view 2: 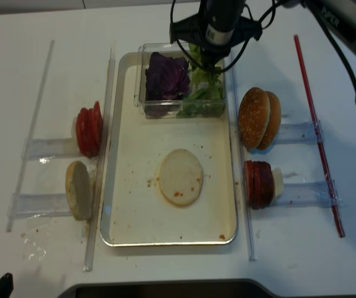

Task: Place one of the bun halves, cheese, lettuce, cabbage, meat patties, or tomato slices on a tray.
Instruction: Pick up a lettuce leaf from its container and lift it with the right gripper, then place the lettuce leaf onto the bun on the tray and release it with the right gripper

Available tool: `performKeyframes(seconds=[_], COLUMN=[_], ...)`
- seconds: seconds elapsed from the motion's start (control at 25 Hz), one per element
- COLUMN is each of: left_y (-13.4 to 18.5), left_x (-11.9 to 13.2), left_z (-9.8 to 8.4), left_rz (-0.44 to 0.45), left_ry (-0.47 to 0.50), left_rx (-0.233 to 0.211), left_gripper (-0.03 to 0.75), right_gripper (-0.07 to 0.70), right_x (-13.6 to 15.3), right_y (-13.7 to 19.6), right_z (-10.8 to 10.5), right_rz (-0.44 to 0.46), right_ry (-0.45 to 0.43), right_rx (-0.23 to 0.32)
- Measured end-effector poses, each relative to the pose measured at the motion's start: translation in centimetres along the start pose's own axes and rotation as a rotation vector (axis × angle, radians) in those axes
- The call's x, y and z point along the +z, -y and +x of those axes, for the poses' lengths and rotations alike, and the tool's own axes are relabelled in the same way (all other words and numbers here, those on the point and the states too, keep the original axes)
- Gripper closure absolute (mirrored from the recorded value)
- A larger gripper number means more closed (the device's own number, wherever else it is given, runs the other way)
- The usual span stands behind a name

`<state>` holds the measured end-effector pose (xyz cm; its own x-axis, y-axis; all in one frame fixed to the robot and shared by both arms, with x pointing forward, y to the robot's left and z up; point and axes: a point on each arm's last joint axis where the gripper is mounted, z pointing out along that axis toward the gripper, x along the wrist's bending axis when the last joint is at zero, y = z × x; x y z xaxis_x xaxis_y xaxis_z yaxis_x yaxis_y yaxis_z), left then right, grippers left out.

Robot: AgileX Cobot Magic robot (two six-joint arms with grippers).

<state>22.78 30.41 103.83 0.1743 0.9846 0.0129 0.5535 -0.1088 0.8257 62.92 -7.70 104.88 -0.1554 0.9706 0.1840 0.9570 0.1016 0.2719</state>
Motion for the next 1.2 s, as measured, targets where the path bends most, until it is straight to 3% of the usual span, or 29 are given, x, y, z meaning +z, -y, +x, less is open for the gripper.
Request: performKeyframes(seconds=[0.24,0.52,0.8,0.96,1.2], left_y=[0.0,0.0,0.0,0.0,0.0], left_x=[0.0,0.0,0.0,0.0,0.0], left_z=[0.0,0.0,0.0,0.0,0.0], left_rz=[0.000,0.000,0.000,0.000,0.000], left_ry=[0.000,0.000,0.000,0.000,0.000], left_rx=[0.000,0.000,0.000,0.000,0.000], left_gripper=[0.376,0.376,0.376,0.376,0.376], right_gripper=[0.573,0.573,0.573,0.573,0.573], right_x=[-3.7,-5.7,-8.8,-9.7,-9.0], right_y=[-0.4,-0.6,1.4,3.5,7.0], right_z=[0.5,1.2,4.2,5.6,5.8], right_rz=[-0.065,-0.094,-0.136,-0.117,-0.022], right_ry=[-0.027,-0.081,-0.135,-0.150,-0.135], right_rx=[-0.020,-0.054,-0.137,-0.185,-0.220])
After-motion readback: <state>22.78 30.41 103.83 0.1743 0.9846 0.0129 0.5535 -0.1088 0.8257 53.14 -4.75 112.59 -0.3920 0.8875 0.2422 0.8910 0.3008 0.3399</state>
